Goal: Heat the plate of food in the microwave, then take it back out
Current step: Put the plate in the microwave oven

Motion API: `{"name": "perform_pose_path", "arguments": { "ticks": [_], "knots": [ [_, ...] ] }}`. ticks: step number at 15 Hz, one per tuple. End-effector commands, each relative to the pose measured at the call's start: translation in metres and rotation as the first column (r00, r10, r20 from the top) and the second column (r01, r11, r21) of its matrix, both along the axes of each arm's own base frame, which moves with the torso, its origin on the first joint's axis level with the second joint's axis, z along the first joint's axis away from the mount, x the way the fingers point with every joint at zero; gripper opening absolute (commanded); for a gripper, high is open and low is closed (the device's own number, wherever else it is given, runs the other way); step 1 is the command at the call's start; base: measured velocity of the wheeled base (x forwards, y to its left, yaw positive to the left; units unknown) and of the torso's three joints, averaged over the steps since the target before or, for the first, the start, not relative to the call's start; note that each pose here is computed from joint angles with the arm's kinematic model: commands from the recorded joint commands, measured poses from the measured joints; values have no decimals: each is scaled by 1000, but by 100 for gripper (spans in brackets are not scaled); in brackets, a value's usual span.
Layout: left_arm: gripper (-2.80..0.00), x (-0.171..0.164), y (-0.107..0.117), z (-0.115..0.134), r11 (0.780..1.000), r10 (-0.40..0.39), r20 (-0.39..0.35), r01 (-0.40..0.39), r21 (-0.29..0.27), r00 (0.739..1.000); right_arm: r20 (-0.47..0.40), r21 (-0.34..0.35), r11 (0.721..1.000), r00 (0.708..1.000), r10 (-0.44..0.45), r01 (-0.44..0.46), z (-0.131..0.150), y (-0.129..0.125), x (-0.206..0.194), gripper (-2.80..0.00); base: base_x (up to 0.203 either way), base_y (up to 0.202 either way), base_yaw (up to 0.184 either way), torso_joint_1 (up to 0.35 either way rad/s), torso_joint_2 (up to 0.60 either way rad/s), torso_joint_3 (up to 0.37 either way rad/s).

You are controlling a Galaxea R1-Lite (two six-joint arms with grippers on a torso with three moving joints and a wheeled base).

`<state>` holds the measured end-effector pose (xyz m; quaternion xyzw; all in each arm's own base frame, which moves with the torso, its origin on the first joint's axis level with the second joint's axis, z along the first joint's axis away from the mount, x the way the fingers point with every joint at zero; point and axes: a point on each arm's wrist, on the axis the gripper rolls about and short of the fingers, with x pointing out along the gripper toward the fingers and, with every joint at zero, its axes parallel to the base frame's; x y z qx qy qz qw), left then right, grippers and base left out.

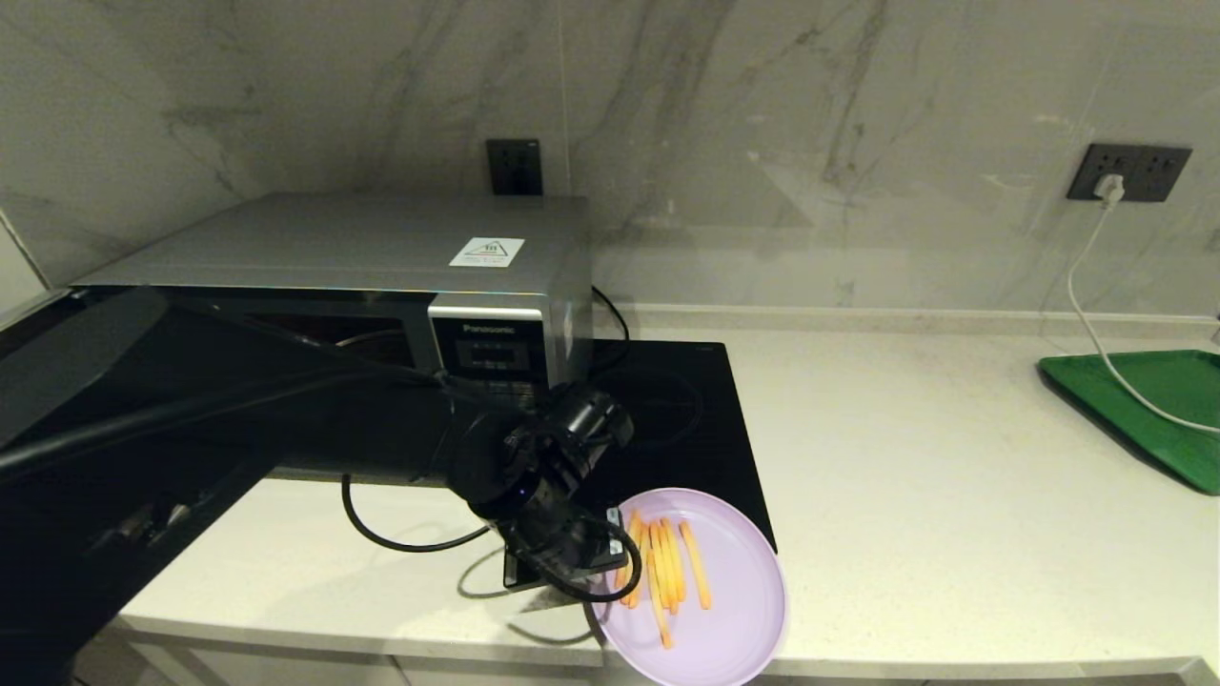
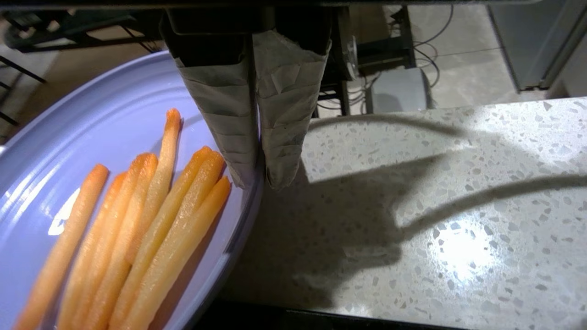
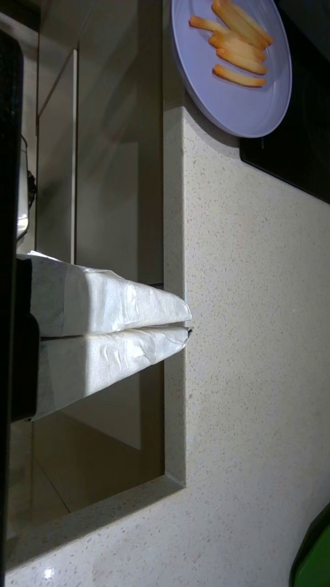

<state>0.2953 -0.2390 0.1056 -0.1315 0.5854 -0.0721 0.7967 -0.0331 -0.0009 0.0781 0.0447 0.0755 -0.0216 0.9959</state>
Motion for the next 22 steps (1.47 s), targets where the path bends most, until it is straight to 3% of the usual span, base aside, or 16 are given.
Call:
{"name": "perform_pose_path", "arguments": {
  "ticks": [1,7,11,17,22],
  "knots": [
    [-280,1,12,12,998,16,-1,-16,-60,1000,-2,1,1000,1000,1,-1,0,0,0,-280,0,0,0,0,0,0],
    [-280,-9,43,20,984,5,-80,-19,-177,997,-2,1,1000,1000,0,0,0,0,0,-280,0,0,0,0,0,0],
    [-280,-19,77,26,961,23,-76,-43,-274,997,-2,1,1000,1000,1,-1,0,0,0,-280,0,0,0,0,0,0],
    [-280,-64,106,36,955,9,-71,-30,-294,997,-2,1,1000,1000,1,-1,0,0,0,-280,0,0,0,0,0,0],
    [-280,-88,140,43,949,82,-52,-94,-301,995,-2,1,1000,1000,0,0,0,0,0,-280,0,0,0,0,0,0]
  ]
}}
